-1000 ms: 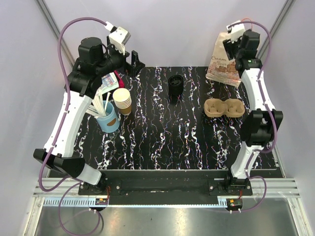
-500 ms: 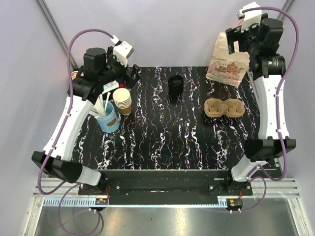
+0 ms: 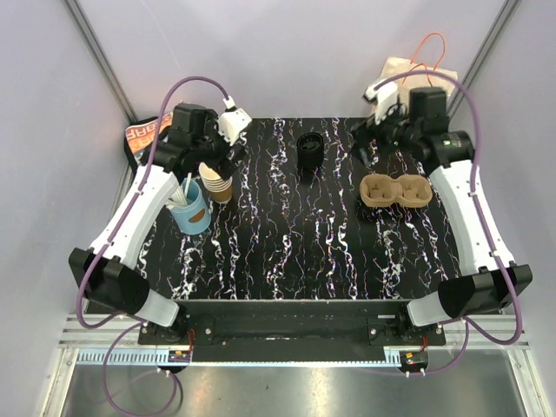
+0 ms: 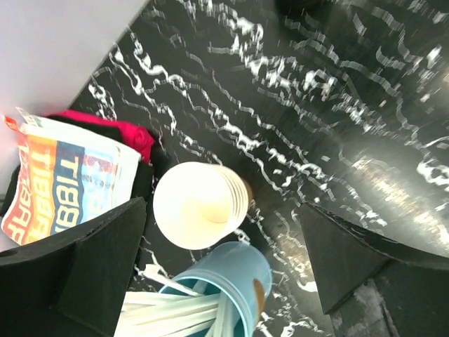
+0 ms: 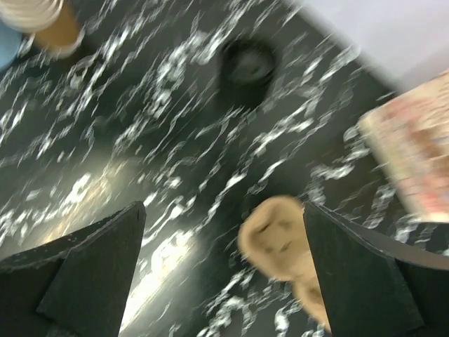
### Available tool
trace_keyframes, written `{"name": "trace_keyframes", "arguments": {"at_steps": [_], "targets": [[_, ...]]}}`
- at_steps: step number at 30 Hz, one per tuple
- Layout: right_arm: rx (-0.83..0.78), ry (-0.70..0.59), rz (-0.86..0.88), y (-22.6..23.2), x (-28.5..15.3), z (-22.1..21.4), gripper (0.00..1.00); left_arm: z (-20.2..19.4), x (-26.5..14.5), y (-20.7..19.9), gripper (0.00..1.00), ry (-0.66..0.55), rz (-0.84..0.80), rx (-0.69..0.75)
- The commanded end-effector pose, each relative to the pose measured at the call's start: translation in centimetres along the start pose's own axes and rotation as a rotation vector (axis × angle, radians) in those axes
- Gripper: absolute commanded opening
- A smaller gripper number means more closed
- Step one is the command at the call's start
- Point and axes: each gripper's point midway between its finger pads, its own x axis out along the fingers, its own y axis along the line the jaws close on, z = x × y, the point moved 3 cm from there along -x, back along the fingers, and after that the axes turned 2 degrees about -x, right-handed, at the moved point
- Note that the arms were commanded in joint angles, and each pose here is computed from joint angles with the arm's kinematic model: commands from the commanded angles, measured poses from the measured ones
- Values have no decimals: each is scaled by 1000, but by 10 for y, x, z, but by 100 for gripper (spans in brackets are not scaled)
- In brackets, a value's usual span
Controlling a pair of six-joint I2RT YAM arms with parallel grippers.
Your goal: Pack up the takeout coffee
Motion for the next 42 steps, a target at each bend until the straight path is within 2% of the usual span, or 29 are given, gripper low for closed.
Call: {"name": "trace_keyframes", "arguments": {"at_steps": [1,3,9,14,21,29,38,42], "targets": [[0,52,122,30,9,-25,100,-14,16,11,96,70,27,47],[10,74,147,36,14,-36,99,-20,22,10,90,95,14,52],[32,98,176,45,19,-52,98,-38,37,11,81,174,-24,30],[44,103,187,47,22,-56,98,-49,44,11,66,233,-49,-21],[53,114,201,50,26,-60,97,-58,56,14,60,270,-55,-51],[56,114,202,51,27,-62,96,-62,66,15,45,284,-65,-60],[59,112,202,52,28,-63,95,-67,69,15,41,302,-72,-65],[60,115,201,52,29,-64,95,-68,69,16,34,307,-71,-66]]}}
